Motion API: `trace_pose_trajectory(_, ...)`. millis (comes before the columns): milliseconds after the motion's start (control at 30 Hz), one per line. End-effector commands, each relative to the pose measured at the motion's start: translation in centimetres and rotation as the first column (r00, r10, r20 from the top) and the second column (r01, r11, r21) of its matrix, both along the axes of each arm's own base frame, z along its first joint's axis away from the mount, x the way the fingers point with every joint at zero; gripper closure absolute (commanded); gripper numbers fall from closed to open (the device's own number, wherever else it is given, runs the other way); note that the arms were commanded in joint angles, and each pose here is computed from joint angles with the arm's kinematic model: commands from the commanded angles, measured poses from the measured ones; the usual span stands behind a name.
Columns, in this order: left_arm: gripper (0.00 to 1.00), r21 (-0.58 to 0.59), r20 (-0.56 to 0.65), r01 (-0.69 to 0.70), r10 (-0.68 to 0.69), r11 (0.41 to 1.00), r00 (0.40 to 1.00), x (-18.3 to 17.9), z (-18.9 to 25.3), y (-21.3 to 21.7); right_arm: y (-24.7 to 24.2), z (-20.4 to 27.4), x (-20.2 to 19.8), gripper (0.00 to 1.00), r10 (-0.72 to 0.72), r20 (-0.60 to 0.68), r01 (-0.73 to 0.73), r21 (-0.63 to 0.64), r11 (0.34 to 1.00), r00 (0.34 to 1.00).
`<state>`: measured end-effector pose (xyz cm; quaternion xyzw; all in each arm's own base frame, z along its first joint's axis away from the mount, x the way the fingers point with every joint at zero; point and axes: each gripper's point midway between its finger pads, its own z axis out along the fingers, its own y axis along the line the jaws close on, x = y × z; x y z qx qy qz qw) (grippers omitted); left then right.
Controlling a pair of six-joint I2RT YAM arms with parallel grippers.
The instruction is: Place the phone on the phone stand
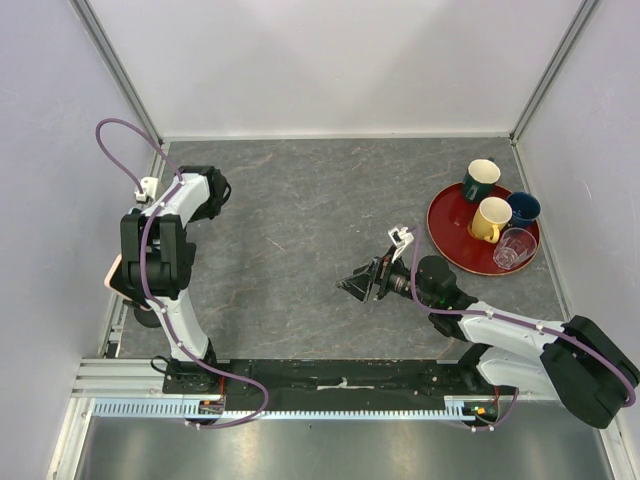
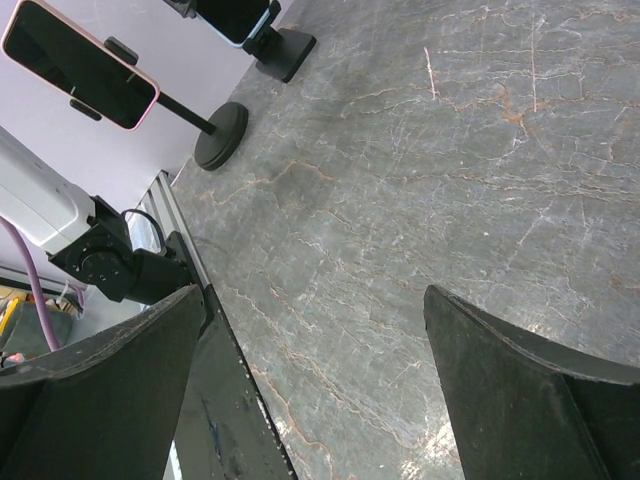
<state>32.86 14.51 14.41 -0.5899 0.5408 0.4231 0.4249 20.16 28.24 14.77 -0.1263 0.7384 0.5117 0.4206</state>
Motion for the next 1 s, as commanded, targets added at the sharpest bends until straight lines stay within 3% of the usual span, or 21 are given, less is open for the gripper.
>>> trace_pose_trajectory(0,0.47,0.049,-0.120,-0.001,0.006,0.999,0.993,-2.3,1.3,0.5,0.1,0.9,0.0,0.02,0.007,0.028,-0.008,0.038,0.999,1.000)
trace_pose_trajectory(33,0.43,0.048,-0.123,0.000,0.006,0.999,0.992,-2.3,1.3,0.5,0.1,0.9,0.0,0.02,0.009,0.028,-0.010,0.038,0.999,1.000)
trace_pose_trajectory(167,0.12,0.023,-0.129,-0.005,0.008,1.000,0.992,-2.2,1.2,0.3,0.2,0.9,0.0,0.02,0.010,0.026,-0.011,0.040,0.999,1.000)
trace_pose_trajectory(267,0.04,-0.002,-0.147,-0.007,0.006,1.000,0.989,-2.1,1.1,0.0,0.2,1.0,0.0,0.02,0.012,0.027,-0.013,0.041,0.999,1.000)
trace_pose_trajectory(533,0.01,-0.049,-0.161,-0.006,-0.002,0.999,0.987,-2.4,1.5,-0.4,0.2,0.9,-0.1,0.02,0.016,0.027,-0.017,0.043,0.999,1.000)
trace_pose_trajectory(967,0.00,-0.239,-0.181,-0.003,-0.041,0.971,0.983,-2.3,2.0,-2.4,0.4,0.6,-0.1,0.02,0.026,0.019,-0.027,0.047,0.999,0.999)
